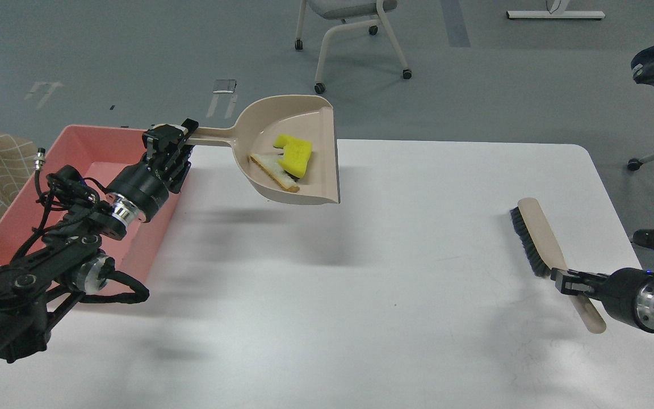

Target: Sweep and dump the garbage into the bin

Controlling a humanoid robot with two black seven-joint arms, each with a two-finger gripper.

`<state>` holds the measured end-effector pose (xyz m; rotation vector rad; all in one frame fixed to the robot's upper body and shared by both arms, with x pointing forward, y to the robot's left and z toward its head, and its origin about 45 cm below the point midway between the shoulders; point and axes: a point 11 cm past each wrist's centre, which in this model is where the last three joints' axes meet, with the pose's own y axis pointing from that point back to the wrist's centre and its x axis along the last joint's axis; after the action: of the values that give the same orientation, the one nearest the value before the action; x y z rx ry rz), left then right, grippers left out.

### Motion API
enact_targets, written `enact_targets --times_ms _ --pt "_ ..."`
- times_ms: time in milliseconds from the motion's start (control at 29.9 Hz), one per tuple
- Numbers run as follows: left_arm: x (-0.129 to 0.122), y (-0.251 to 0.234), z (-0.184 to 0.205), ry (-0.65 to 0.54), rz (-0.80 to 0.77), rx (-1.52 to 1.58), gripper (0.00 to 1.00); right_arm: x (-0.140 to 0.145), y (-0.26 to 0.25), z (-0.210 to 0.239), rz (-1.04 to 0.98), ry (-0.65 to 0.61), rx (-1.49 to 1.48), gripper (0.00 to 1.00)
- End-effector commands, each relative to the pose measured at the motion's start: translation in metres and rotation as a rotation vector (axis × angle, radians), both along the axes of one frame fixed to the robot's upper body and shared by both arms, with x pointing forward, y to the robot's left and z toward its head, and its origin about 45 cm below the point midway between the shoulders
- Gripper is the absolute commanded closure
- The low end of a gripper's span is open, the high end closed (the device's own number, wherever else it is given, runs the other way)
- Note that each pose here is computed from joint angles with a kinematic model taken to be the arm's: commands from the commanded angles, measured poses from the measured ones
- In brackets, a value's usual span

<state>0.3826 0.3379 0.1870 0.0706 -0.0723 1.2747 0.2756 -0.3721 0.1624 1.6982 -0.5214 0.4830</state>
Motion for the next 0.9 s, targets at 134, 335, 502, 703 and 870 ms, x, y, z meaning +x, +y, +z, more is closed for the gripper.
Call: enact_targets --times_ms 134,335,502,703,870 --pt "0.001 0.015 0.012 -0.018 0.017 0.016 0.93 0.008 0.003 0.015 -0.051 -0.02 0.097 0.0" --pt "0.003 0.024 0.026 -0.045 0.023 0.003 0.93 0.017 -0.007 0.033 -0.073 -0.064 0.101 0.0" --pt "0.003 0.05 0.045 -0.073 0.055 -0.008 0.93 0.043 -0.016 0.071 -0.137 -0.186 0.172 0.0" --pt "-0.004 0.073 0.047 -0.056 0.11 -0.033 0.93 0.097 0.015 0.106 -0.19 -0.344 0.394 0.0" --pt "-0.021 0.108 0.045 -0.018 0.166 0.008 0.93 0.139 0.032 0.13 -0.271 -0.43 0.613 0.0"
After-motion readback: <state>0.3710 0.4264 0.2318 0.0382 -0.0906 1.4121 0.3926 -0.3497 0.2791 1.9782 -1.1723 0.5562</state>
